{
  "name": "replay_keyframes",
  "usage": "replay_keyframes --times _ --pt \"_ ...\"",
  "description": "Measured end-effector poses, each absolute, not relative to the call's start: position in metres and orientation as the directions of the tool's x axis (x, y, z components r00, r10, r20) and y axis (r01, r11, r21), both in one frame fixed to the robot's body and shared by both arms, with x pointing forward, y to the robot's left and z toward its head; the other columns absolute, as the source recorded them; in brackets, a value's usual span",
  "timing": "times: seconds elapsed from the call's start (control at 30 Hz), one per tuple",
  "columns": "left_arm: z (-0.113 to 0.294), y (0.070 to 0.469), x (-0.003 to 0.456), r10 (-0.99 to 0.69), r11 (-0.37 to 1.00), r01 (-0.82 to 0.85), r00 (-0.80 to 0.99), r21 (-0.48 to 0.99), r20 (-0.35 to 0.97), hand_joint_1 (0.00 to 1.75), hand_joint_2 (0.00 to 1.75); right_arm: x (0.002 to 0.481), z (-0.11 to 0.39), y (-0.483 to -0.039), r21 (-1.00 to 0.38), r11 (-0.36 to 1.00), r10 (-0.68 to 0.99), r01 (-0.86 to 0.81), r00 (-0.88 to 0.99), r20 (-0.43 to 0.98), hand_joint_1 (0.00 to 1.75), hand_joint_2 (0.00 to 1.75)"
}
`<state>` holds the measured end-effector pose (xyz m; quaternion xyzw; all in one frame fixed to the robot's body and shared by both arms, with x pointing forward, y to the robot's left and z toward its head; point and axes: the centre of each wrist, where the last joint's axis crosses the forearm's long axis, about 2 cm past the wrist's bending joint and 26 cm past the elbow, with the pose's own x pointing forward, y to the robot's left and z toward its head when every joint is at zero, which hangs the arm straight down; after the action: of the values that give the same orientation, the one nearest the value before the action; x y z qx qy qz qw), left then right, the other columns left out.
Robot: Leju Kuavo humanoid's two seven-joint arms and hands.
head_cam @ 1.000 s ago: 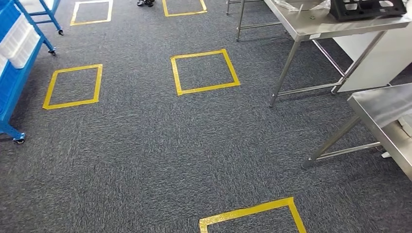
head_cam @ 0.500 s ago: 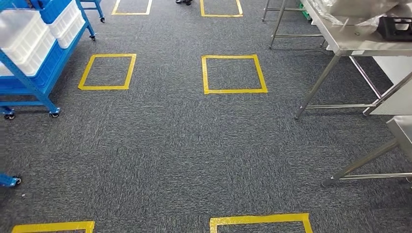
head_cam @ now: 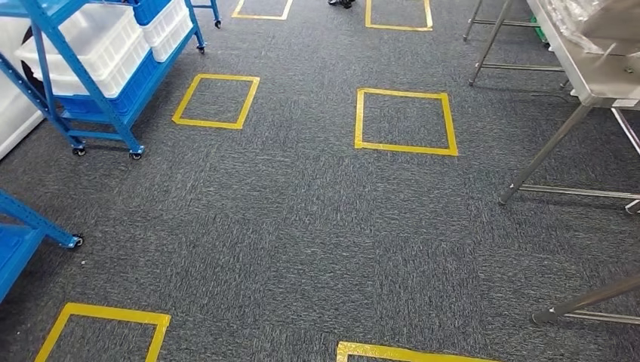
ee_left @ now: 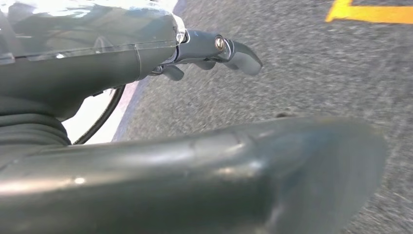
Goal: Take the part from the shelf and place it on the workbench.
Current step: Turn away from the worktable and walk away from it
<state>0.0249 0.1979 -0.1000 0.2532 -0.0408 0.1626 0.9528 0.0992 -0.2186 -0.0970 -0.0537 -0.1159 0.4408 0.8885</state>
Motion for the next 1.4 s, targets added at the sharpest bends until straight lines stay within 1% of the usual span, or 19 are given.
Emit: replay_keyframes --times 0.1,0.2,0.43,0.63,0.8,0.93,1.2,1.4 --pt "-0.1 0.198 0.024 0.295 0.817 -0.322 0.946 0.478 0.132 0.0 0.0 0.098 -0.097 -0.218 -0.185 0.573 0.819 -0.798 0.558 0.13 0.0 0.0" --pt "-0.1 0.198 0.024 0.29 0.82 -0.314 0.949 0.479 0.126 0.0 0.0 0.1 -0.096 -0.215 -0.189 0.561 0.828 -0.806 0.543 0.141 0.0 0.0" --pt "-0.1 0.196 0.023 0.288 0.836 -0.343 0.939 0.429 0.189 0.0 0.0 0.109 -0.094 -0.214 -0.211 0.563 0.826 -0.799 0.536 0.177 0.0 0.0" --pt "-0.101 0.195 0.023 0.308 0.847 -0.385 0.917 0.366 0.252 0.0 0.0 0.099 -0.097 -0.22 -0.218 0.584 0.811 -0.782 0.558 0.173 0.0 0.0" --pt "-0.102 0.195 0.021 0.341 0.855 -0.433 0.884 0.286 0.32 0.0 0.0 0.099 -0.1 -0.24 -0.214 0.627 0.779 -0.749 0.6 0.182 0.0 0.0" --pt "-0.104 0.201 0.018 0.346 0.869 -0.44 0.867 0.227 0.358 0.0 0.0 0.096 -0.102 -0.259 -0.222 0.684 0.73 -0.695 0.656 0.194 0.0 0.0" --pt "-0.109 0.225 0.017 0.291 0.91 -0.381 0.866 0.163 0.406 0.0 0.0 0.07 -0.107 -0.278 -0.22 0.789 0.611 -0.573 0.77 0.185 0.0 0.0" --pt "-0.11 0.239 0.019 0.241 0.928 -0.335 0.874 0.164 0.421 0.0 0.0 0.063 -0.109 -0.285 -0.208 0.829 0.554 -0.519 0.814 0.177 0.0 0.0"
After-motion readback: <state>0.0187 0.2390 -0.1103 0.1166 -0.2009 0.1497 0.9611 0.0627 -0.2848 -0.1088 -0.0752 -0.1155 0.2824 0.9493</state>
